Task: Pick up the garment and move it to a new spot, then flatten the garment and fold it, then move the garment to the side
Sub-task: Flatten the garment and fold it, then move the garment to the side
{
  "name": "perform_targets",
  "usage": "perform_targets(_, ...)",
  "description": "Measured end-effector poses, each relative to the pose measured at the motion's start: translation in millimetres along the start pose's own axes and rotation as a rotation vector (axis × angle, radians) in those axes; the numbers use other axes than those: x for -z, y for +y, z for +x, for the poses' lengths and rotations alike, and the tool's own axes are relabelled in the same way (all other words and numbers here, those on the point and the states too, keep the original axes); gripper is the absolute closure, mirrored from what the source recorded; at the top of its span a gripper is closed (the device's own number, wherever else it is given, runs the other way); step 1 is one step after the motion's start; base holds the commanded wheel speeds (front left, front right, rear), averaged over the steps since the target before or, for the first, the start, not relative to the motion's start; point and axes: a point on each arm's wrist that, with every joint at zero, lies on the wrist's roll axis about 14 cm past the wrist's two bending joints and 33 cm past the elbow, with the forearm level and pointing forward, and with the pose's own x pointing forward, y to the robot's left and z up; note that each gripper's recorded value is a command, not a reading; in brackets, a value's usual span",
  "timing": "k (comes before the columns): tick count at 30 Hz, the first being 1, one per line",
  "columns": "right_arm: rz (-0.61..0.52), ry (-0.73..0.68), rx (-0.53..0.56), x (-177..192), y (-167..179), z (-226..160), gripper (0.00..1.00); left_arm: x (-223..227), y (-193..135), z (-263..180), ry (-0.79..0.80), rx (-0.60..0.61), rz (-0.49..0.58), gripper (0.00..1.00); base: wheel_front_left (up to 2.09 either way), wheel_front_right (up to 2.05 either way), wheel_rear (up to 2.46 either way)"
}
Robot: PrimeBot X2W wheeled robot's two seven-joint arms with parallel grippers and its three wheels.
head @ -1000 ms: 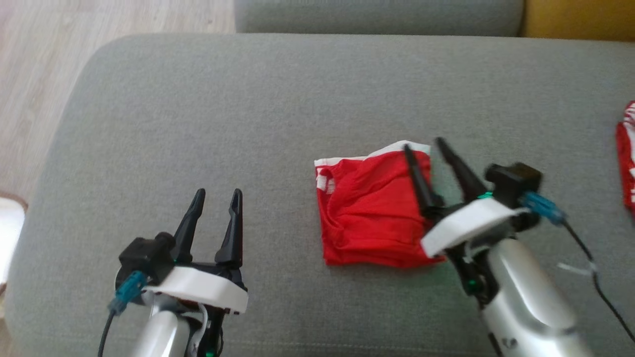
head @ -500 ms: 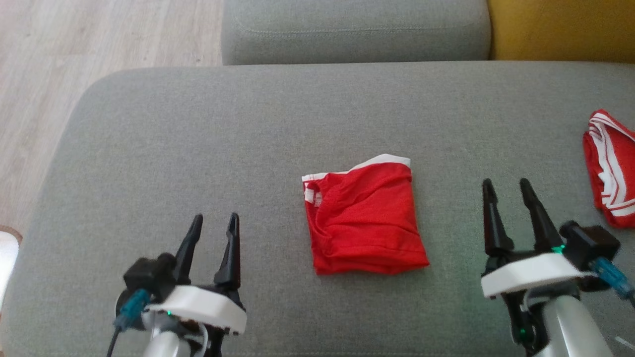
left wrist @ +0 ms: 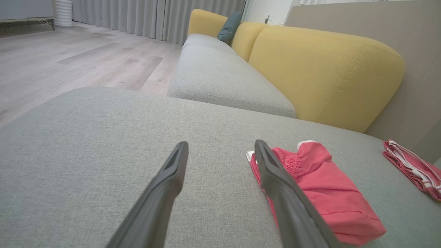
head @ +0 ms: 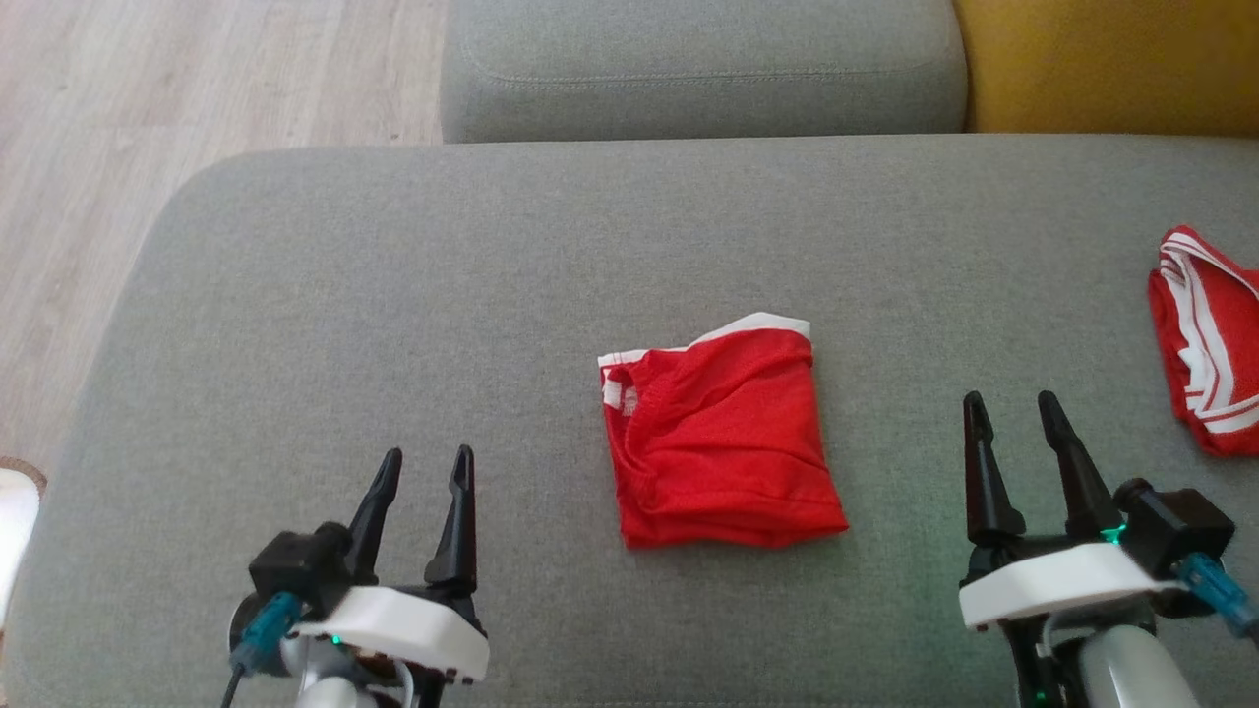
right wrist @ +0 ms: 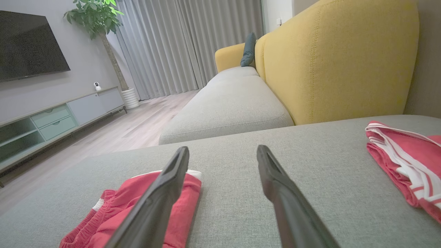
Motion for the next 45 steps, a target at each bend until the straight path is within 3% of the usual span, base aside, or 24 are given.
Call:
perform_targets(18, -0.028, 0.054, -0.014, 11, 3, 2, 0.0, 0, 3, 1, 0.001, -0.012, 0.008, 0.0, 0.0, 0.0, 0.0)
perform_targets(22, 0.055, 0.175, -0.049, 33, 17, 9, 0.0, 4, 6, 4, 0.013, -0.022, 0.003, 0.0, 0.0, 0.0, 0.0)
perform_targets(28, -0.012, 0.299, -0.098, 39, 28, 44, 0.0, 11, 14, 10, 0.037, -0.045, -0.001, 0.0, 0.0, 0.0, 0.0)
perform_targets(30, 0.029, 0.379, -0.112, 52, 33, 51, 0.0, 12, 18, 14, 0.039, -0.056, -0.002, 0.0, 0.0, 0.0, 0.0)
perform_targets(36, 0.047, 0.613, -0.119, 104, 32, 48, 0.0, 13, 35, 18, 0.043, -0.109, -0.015, 0.0, 0.0, 0.0, 0.0)
perform_targets(44, 0.087, 0.761, -0.172, 138, 46, 50, 0.0, 16, 57, 15, 0.053, -0.189, -0.02, 0.0, 0.0, 0.0, 0.0)
perform_targets(45, 0.089, 0.772, -0.181, 140, 48, 51, 0.29, 16, 58, 15, 0.053, -0.192, -0.02, 0.0, 0.0, 0.0, 0.0)
